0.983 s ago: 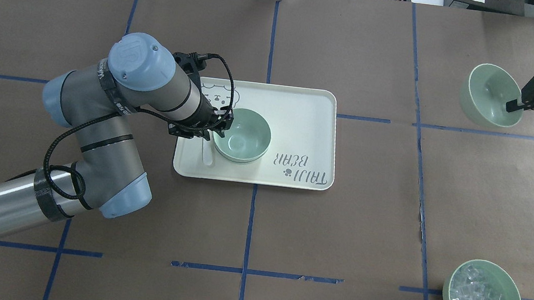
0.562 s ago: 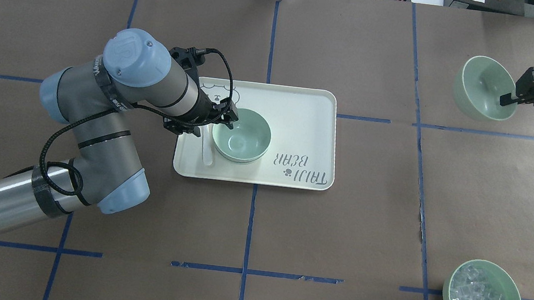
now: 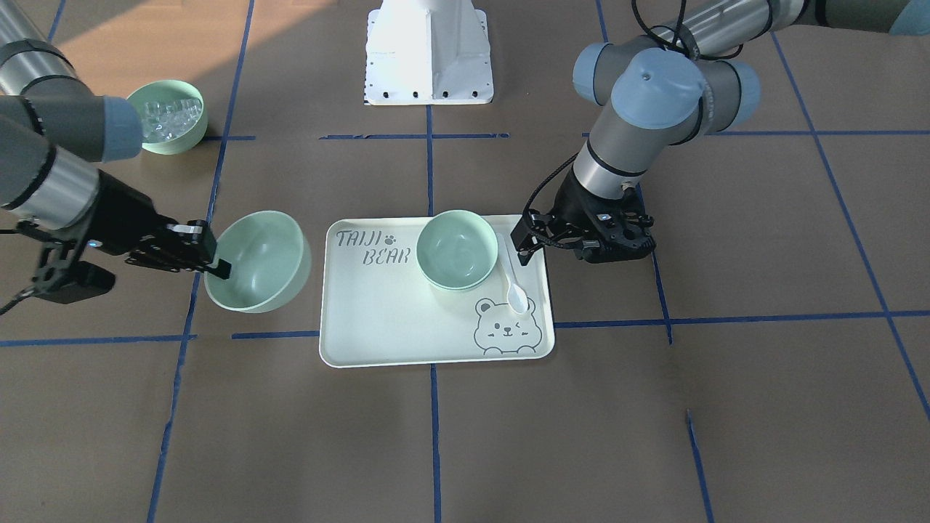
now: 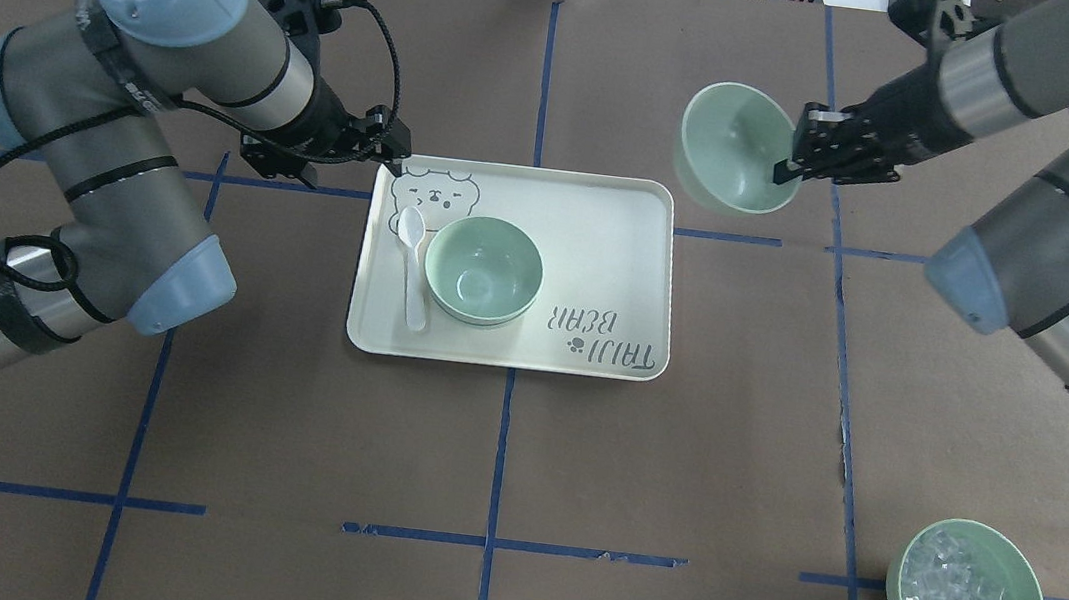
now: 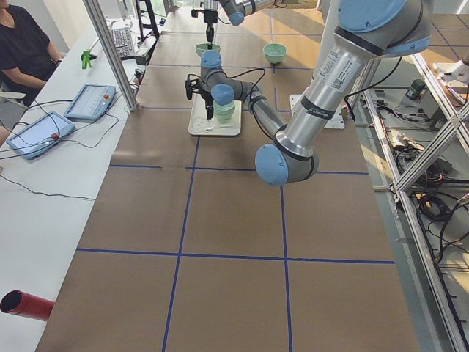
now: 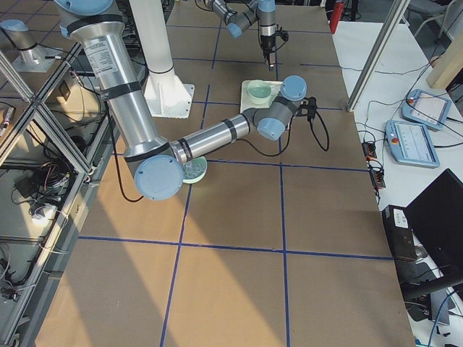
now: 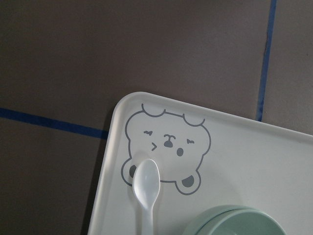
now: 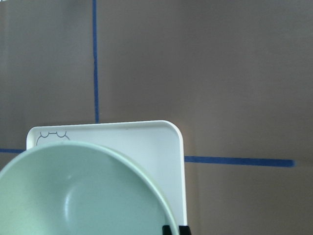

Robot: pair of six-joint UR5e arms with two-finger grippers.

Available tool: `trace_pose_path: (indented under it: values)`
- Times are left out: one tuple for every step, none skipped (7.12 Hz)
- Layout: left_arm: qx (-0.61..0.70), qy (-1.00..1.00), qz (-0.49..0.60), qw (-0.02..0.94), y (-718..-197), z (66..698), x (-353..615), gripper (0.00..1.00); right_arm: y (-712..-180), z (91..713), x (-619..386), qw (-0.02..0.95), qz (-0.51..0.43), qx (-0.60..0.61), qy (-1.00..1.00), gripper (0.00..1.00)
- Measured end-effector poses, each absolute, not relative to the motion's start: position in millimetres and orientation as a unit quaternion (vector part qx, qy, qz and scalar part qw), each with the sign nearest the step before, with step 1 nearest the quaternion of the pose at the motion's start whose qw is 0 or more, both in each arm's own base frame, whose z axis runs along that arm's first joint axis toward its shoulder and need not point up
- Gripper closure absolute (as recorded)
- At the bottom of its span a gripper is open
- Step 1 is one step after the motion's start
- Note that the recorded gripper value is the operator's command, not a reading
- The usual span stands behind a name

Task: Stack green bowls together

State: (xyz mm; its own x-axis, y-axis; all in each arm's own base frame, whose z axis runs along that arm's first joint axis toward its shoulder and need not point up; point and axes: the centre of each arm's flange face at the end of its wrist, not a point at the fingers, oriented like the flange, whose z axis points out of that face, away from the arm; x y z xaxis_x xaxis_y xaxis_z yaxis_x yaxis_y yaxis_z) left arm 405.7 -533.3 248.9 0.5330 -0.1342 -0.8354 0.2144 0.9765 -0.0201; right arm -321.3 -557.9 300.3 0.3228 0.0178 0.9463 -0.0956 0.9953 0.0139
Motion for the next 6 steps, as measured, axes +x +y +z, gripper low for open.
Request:
trace_pose_path:
  values:
    - [0.056, 0.462, -0.085, 0.881, -535.5, 263.3, 384.2, 0.0, -542.4, 276.5, -368.9, 0.814, 0.029, 0.05, -0.578, 1.0]
    - [0.068, 0.452, -0.073, 0.887, -540.1, 277.9, 365.6, 0.0, -526.1, 254.7, -412.4, 0.818, 0.026, 0.064, -0.571, 1.0]
    - [0.077, 0.444, -0.065, 0.89, -544.3, 288.4, 352.9, 0.0, -514.3, 236.8, -441.7, 0.825, 0.025, 0.07, -0.561, 1.0]
    - [0.08, 0.439, -0.061, 0.893, -546.6, 296.6, 345.5, 0.0, -502.6, 226.6, -463.7, 0.83, 0.02, 0.068, -0.554, 1.0]
    - [0.081, 0.437, -0.06, 0.894, -547.5, 300.6, 342.6, 0.0, -493.9, 222.4, -478.7, 0.833, 0.016, 0.067, -0.549, 1.0]
    - [0.081, 0.435, -0.06, 0.895, -547.5, 303.1, 341.7, 0.0, -488.6, 219.0, -490.0, 0.835, 0.013, 0.069, -0.546, 1.0]
